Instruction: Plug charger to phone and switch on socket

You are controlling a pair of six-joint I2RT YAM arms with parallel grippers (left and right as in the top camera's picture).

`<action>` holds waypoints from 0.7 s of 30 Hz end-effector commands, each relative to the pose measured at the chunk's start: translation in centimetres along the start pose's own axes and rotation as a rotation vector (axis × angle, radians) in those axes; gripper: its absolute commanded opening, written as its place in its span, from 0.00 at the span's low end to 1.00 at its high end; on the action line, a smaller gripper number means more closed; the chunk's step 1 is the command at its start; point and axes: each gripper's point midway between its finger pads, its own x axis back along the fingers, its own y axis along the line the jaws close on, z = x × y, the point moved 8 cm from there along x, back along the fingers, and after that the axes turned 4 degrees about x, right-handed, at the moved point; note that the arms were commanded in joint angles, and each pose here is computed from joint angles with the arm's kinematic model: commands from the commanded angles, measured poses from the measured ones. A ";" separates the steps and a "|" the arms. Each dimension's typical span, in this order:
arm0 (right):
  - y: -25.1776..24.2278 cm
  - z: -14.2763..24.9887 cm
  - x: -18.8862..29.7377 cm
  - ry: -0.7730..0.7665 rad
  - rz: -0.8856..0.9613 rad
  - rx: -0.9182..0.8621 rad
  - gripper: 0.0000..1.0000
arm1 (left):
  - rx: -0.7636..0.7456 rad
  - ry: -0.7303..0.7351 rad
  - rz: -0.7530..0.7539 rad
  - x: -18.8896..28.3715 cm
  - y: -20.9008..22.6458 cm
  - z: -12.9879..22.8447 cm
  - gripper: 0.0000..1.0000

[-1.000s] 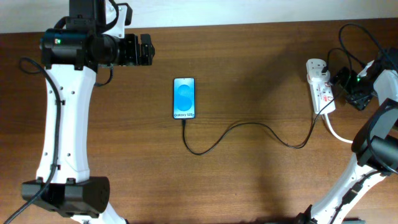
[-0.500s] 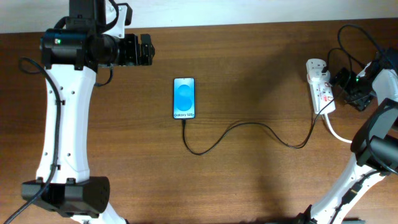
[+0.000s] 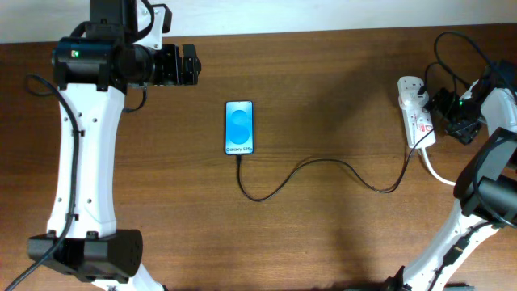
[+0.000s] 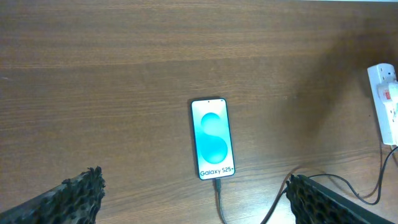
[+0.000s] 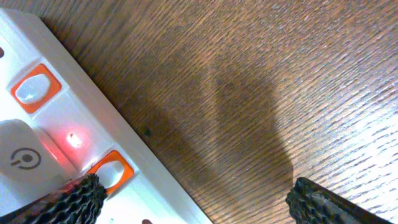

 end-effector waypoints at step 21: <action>5.0 3.3 29.7 -0.555 -0.289 0.208 1.00 | -0.024 -0.038 -0.002 1.3 -0.2 -0.3 0.99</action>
